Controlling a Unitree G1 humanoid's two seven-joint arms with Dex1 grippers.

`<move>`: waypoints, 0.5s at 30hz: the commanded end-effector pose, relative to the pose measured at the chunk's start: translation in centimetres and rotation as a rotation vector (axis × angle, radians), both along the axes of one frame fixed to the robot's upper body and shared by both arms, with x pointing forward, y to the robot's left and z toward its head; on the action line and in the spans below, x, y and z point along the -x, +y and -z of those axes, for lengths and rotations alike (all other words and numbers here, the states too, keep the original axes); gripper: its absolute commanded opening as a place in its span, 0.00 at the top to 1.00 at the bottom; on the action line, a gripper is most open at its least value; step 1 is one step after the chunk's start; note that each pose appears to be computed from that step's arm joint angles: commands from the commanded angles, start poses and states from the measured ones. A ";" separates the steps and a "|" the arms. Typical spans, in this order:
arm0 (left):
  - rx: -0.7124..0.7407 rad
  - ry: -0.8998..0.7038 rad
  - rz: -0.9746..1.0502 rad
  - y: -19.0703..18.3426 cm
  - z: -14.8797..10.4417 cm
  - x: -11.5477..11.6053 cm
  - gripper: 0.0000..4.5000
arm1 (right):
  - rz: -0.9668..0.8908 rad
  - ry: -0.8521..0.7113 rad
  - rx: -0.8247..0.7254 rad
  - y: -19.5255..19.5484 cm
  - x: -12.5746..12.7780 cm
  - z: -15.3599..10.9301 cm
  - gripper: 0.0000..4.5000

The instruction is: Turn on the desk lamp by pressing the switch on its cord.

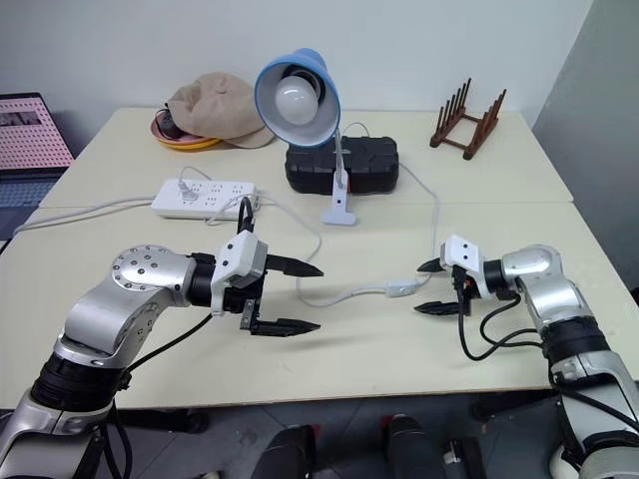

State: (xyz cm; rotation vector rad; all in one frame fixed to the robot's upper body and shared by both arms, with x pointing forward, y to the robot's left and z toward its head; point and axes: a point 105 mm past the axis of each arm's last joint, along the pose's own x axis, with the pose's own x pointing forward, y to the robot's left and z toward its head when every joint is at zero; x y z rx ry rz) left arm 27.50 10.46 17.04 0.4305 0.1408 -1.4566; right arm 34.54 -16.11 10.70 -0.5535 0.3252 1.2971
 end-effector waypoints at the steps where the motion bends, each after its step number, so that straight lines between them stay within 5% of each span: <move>1: 0.036 -0.039 0.012 -0.4 -1.7 0.4 0.00 | -0.026 -0.040 -0.003 0.4 -0.8 -0.9 0.00; 3: 0.029 -0.046 0.008 -0.3 -1.5 0.3 0.00 | -0.022 -0.037 -0.021 0.5 -1.0 -1.0 0.00; 15: 0.037 -0.085 -0.021 -0.5 -1.4 -0.8 0.00 | -0.019 -0.024 -0.055 0.3 -1.0 -0.6 0.62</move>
